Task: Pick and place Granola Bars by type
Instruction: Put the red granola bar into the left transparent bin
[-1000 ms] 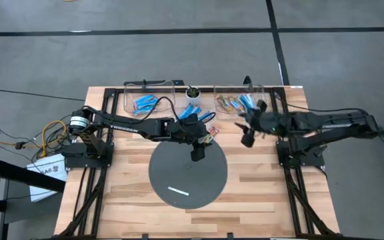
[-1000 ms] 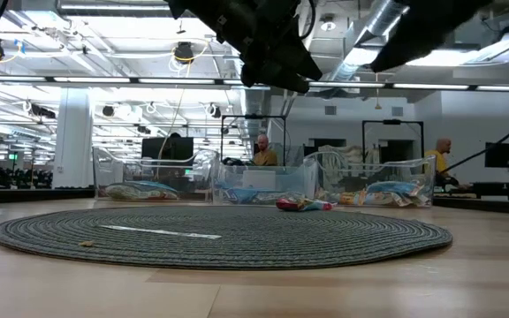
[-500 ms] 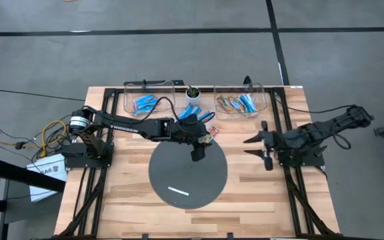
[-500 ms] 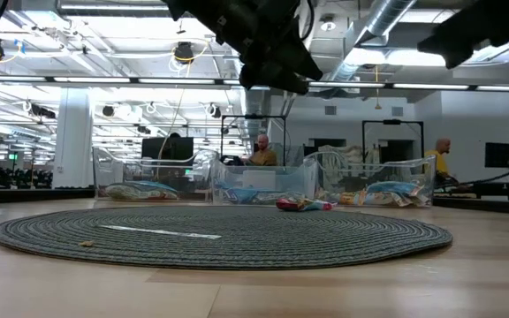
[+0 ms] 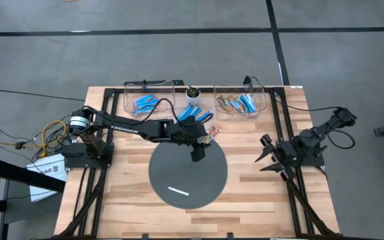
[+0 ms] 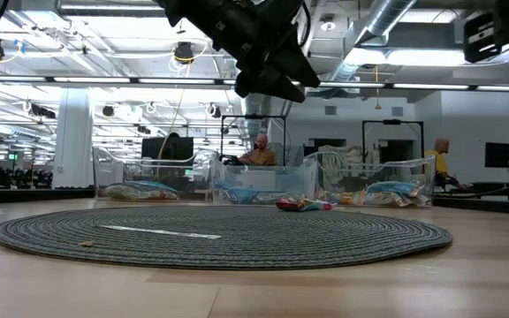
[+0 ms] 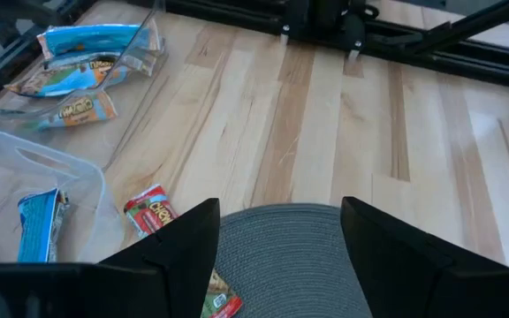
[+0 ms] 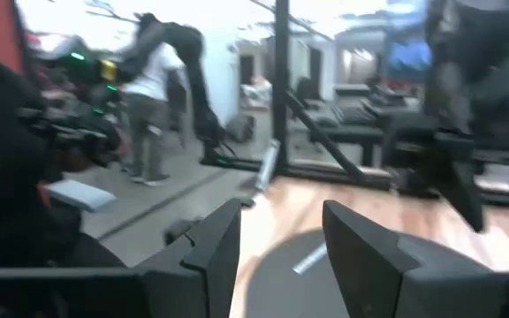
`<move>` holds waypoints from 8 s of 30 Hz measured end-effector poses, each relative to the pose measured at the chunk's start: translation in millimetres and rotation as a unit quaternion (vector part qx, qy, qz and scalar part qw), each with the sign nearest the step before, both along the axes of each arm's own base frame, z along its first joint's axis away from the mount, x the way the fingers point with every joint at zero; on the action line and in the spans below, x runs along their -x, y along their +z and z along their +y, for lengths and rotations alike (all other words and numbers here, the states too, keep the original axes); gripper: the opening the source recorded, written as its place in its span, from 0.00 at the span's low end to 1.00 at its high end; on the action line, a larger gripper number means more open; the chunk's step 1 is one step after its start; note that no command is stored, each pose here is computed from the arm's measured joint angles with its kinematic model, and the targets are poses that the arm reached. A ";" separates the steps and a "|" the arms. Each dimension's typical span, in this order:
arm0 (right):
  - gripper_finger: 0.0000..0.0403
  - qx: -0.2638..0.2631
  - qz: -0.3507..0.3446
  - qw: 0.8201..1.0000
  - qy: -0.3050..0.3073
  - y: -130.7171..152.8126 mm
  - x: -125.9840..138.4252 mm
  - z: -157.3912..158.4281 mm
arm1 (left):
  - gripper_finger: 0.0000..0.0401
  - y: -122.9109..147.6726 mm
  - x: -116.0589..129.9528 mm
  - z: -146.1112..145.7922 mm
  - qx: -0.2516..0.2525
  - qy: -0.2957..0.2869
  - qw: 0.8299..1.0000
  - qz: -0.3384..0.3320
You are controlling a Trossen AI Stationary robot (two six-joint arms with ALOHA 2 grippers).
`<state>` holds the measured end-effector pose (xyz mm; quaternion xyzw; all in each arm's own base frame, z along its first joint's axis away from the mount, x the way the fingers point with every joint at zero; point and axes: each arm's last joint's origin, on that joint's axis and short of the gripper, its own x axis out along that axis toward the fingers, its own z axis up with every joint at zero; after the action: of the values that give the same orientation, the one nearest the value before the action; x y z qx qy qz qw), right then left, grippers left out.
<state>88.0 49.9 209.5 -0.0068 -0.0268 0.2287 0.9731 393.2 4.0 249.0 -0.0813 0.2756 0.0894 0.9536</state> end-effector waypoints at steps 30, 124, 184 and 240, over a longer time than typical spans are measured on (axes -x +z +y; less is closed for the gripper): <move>0.34 0.009 -0.018 0.998 0.061 -35.9 3.8 -2.4 | 0.58 5.1 -3.1 -1.5 0.020 0.010 0.999 -0.034; 0.35 -0.050 0.048 0.997 -0.034 -42.4 -1.9 -12.9 | 0.58 -89.1 -90.7 35.7 0.127 0.236 0.918 0.292; 0.35 -0.050 0.049 0.997 -0.034 -42.6 -1.9 -13.0 | 0.23 -101.5 -102.8 20.8 0.086 0.169 0.940 0.285; 0.34 -0.050 0.049 0.997 -0.034 -42.6 -1.9 -13.0 | 0.09 44.6 -47.3 -31.7 -0.140 0.063 0.923 0.354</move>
<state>90.0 37.0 167.0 0.0519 0.0102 0.1934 0.9797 440.5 -27.7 293.6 0.0724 0.5740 0.2097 0.7883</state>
